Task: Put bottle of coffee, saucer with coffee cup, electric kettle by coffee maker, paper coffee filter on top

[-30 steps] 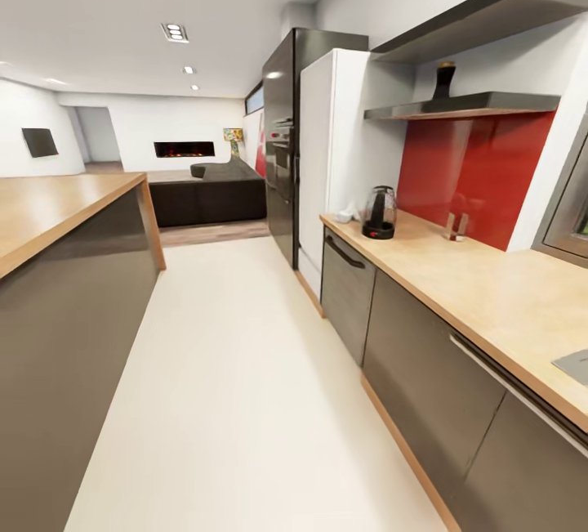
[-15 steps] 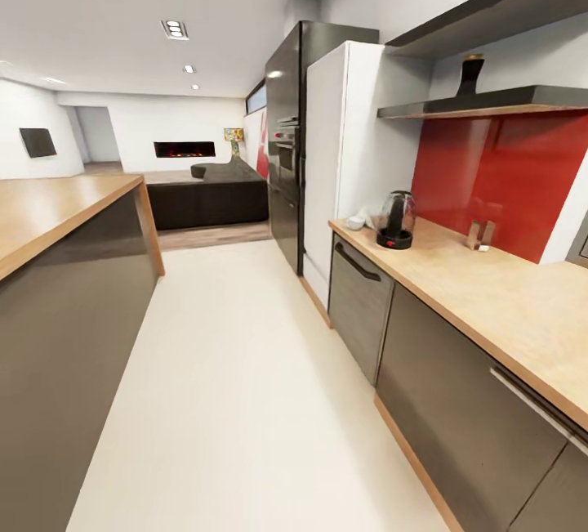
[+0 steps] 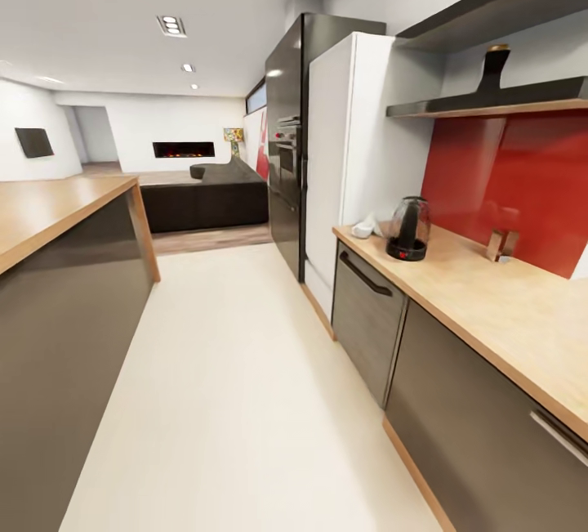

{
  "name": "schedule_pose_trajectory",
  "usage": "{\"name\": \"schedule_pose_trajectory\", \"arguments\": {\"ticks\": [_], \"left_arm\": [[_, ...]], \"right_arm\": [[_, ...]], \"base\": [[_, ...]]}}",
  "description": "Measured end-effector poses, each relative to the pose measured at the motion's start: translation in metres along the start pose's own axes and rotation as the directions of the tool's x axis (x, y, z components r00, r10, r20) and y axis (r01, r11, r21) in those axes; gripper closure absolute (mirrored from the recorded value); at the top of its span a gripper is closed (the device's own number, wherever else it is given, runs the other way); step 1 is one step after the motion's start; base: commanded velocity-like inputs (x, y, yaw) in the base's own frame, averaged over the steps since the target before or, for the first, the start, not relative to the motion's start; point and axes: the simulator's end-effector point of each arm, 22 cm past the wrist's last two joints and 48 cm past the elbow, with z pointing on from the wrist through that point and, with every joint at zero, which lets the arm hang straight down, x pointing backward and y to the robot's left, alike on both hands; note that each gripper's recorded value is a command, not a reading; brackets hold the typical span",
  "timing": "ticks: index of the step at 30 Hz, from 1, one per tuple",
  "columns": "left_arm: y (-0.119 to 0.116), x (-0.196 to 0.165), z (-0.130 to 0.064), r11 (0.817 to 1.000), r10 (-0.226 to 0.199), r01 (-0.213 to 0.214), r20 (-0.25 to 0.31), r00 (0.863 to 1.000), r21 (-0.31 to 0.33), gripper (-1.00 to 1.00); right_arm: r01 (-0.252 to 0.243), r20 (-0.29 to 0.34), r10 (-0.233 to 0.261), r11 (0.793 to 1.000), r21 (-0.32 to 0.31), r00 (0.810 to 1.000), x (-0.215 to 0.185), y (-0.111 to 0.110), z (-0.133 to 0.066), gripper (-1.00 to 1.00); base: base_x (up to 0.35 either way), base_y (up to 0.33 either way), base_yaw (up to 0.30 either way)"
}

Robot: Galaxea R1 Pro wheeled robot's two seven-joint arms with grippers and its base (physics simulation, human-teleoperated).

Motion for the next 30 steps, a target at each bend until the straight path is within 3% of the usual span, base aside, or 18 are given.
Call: {"name": "schedule_pose_trajectory", "arguments": {"ticks": [16,30], "left_arm": [[0.0005,0.0000,0.0000,1.000,-0.001,0.001,0.000,1.000,-0.001,-1.00],[0.0005,0.0000,0.0000,1.000,-0.001,0.001,0.000,1.000,-0.001,-1.00]], "right_arm": [[0.000,0.000,0.000,1.000,0.000,1.000,0.0000,0.0000,0.0000,-1.00],[0.000,0.000,0.000,1.000,0.000,1.000,0.0000,0.0001,0.0000,-1.00]], "base": [[0.329,0.004,0.000],[0.329,0.091,0.000]]}}
